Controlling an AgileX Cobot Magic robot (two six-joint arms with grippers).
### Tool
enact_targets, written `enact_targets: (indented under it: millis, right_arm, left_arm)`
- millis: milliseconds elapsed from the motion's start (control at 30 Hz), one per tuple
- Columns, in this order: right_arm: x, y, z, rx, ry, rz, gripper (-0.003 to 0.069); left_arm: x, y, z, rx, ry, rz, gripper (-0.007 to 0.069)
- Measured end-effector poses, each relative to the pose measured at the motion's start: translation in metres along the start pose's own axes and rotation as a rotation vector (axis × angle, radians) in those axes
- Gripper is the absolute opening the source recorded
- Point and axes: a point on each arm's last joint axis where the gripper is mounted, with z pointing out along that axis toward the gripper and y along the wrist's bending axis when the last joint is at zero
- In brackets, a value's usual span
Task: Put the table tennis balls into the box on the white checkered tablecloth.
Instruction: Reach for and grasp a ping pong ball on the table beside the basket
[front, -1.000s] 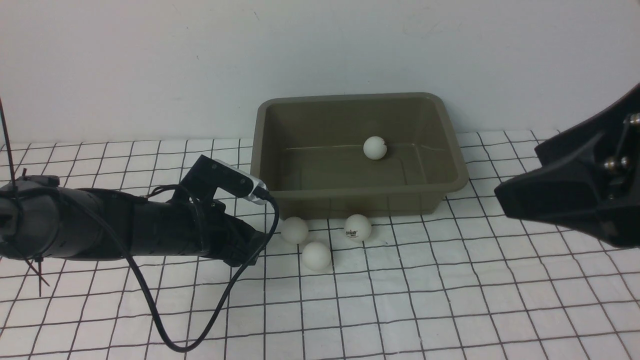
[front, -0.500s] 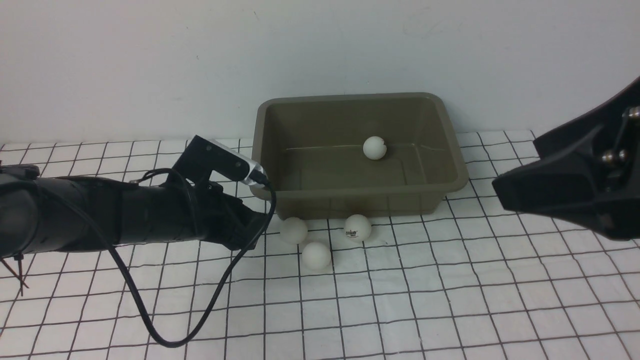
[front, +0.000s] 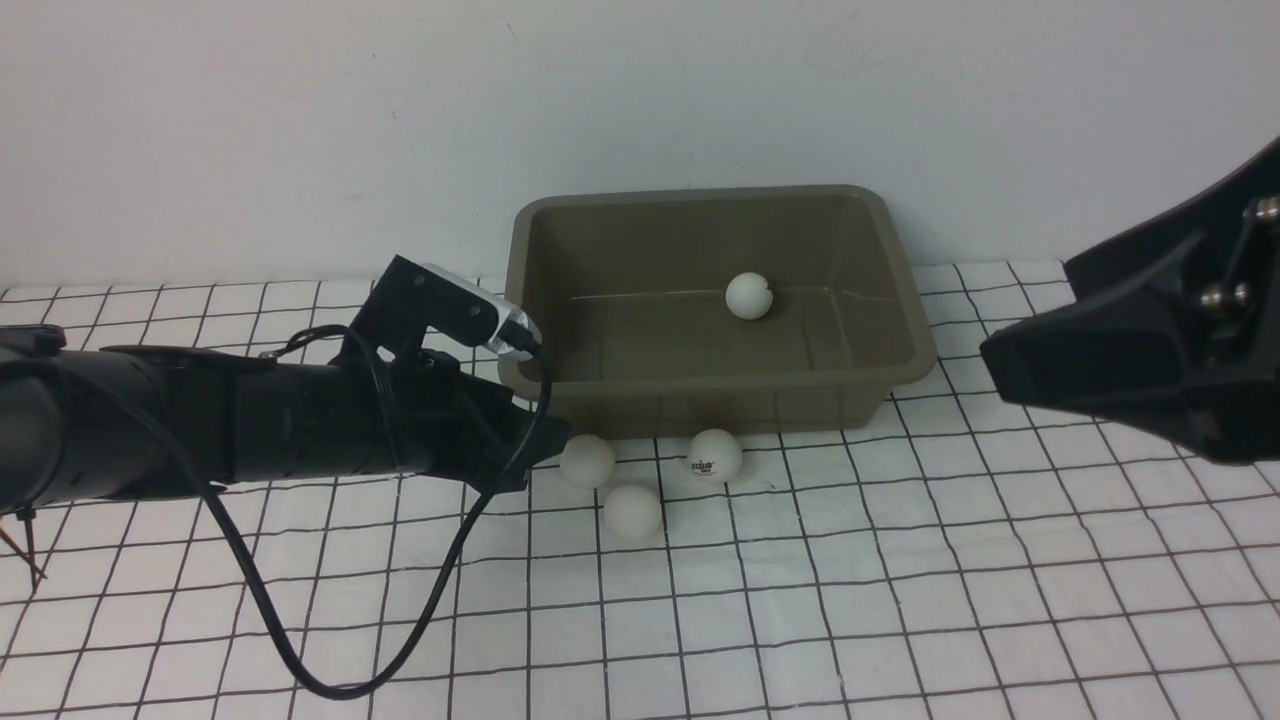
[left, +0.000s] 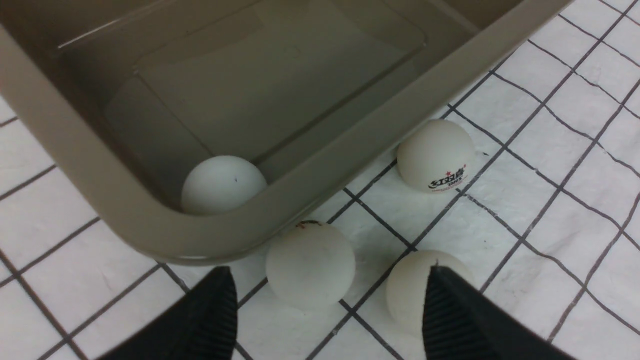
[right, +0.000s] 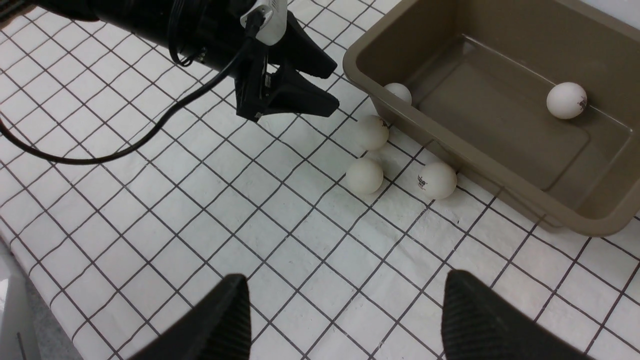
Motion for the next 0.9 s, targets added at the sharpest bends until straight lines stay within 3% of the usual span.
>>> enact_targets:
  millis: [200, 500, 633, 900]
  right_arm:
    - [0.0, 0.0, 0.0, 0.0, 0.0, 0.0, 0.0463]
    - [0.0, 0.0, 0.0, 0.0, 0.0, 0.001, 0.0463]
    - [0.0, 0.0, 0.0, 0.0, 0.0, 0.001, 0.0463]
    - [-0.001, 0.0, 0.0, 0.001, -0.011, 0.003, 0.0463]
  left_arm:
    - [0.0, -0.001, 0.001, 0.005, 0.002, -0.032, 0.0512]
    - [0.006, -0.02, 0.007, 0.058, 0.096, -0.127, 0.0521]
    - [0.008, -0.028, 0.0, 0.094, 0.178, -0.157, 0.0502]
    - [-0.007, -0.046, -0.052, 0.055, 0.287, -0.124, 0.0447]
